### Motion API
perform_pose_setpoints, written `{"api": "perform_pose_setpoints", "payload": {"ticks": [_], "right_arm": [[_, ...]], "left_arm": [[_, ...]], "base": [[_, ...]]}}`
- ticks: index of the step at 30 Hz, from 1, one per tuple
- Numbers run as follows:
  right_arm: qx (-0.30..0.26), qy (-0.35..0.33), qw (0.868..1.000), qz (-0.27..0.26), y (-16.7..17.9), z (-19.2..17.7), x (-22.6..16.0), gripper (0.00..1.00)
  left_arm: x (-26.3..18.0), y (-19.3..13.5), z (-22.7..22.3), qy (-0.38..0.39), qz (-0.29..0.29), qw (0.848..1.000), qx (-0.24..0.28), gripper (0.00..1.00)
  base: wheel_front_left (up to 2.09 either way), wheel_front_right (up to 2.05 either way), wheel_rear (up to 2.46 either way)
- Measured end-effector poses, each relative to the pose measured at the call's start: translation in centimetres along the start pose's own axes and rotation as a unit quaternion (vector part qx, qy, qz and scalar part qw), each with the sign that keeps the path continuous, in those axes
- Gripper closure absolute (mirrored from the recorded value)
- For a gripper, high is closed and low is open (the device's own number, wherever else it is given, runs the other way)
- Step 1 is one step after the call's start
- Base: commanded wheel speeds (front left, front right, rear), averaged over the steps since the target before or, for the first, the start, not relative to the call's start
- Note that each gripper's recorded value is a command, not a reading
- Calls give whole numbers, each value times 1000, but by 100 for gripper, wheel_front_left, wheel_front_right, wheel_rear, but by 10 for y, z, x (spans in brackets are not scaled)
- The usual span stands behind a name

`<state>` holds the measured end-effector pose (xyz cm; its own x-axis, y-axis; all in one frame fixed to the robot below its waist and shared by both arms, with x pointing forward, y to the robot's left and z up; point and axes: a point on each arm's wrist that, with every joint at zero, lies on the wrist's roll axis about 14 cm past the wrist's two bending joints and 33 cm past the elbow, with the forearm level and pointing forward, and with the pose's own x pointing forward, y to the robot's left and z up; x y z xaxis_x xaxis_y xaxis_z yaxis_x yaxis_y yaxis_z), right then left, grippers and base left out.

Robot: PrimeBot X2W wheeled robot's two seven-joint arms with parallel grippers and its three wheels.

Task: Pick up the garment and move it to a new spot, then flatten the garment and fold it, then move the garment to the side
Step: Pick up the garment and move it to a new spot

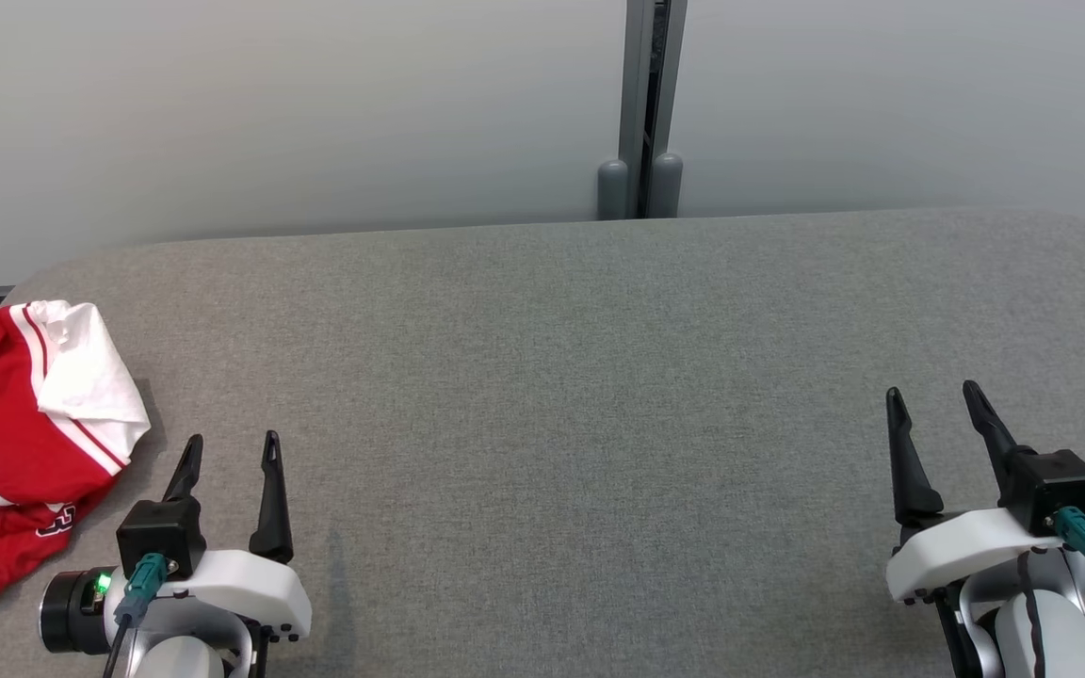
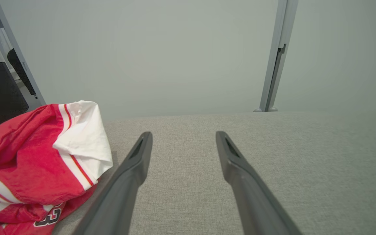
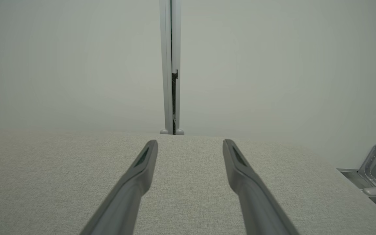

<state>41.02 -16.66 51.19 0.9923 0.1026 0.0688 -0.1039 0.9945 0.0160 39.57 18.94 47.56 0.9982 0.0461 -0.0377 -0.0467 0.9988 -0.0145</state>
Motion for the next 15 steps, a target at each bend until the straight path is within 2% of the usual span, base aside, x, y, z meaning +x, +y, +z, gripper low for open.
{"api": "perform_pose_setpoints", "payload": {"ticks": [15], "right_arm": [[3,4,1000,-2,-1,-3,-1,0]], "left_arm": [[-2,1,3,-4,-2,1000,-20,0]], "base": [[0,0,0]]}}
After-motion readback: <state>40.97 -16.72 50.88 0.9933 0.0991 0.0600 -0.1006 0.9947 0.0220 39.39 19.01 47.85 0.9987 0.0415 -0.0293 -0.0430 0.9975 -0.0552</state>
